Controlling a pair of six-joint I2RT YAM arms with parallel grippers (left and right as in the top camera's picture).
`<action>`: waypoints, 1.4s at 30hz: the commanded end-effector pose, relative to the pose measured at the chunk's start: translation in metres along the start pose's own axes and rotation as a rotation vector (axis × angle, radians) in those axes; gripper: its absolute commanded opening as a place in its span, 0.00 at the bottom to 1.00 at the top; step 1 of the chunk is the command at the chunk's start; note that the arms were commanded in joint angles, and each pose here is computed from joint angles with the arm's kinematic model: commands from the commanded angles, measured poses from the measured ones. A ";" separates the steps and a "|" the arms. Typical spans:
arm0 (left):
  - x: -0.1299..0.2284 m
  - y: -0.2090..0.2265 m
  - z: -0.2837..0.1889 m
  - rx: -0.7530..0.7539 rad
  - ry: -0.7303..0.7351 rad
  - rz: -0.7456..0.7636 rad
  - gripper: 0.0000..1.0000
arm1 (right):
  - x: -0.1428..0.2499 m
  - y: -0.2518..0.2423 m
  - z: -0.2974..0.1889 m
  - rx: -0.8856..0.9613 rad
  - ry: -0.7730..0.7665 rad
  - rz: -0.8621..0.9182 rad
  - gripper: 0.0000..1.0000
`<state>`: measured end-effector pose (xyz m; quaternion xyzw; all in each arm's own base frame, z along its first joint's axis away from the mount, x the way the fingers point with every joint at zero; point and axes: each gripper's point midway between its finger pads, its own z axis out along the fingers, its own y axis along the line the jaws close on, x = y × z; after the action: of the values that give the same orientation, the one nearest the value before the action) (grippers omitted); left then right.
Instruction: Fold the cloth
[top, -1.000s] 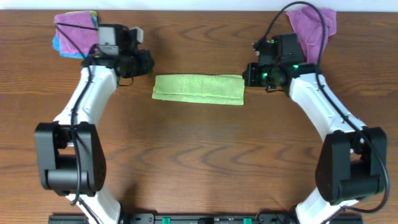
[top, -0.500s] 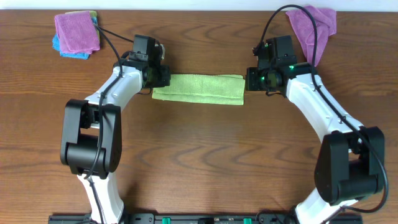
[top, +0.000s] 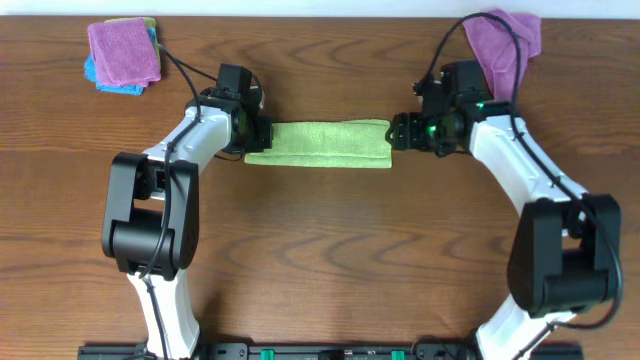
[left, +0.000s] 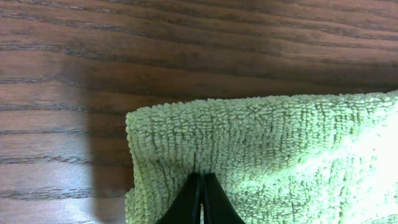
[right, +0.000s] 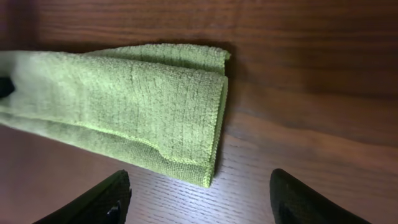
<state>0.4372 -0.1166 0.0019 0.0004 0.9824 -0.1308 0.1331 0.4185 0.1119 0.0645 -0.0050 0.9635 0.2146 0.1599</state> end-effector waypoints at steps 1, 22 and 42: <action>0.018 0.009 0.014 -0.027 0.067 0.008 0.06 | 0.012 0.005 0.018 -0.127 0.072 0.031 0.71; 0.016 0.007 0.014 -0.019 0.061 0.009 0.06 | 0.041 0.010 0.095 -0.290 0.196 0.108 0.68; 0.027 -0.025 0.019 0.017 0.085 -0.039 0.06 | -0.045 0.023 0.016 -0.062 0.027 -0.017 0.01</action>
<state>0.4317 -0.1329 0.0019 -0.0022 0.9823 -0.1394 0.1254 0.4386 0.1483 0.0243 0.0123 0.9524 0.2965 0.0702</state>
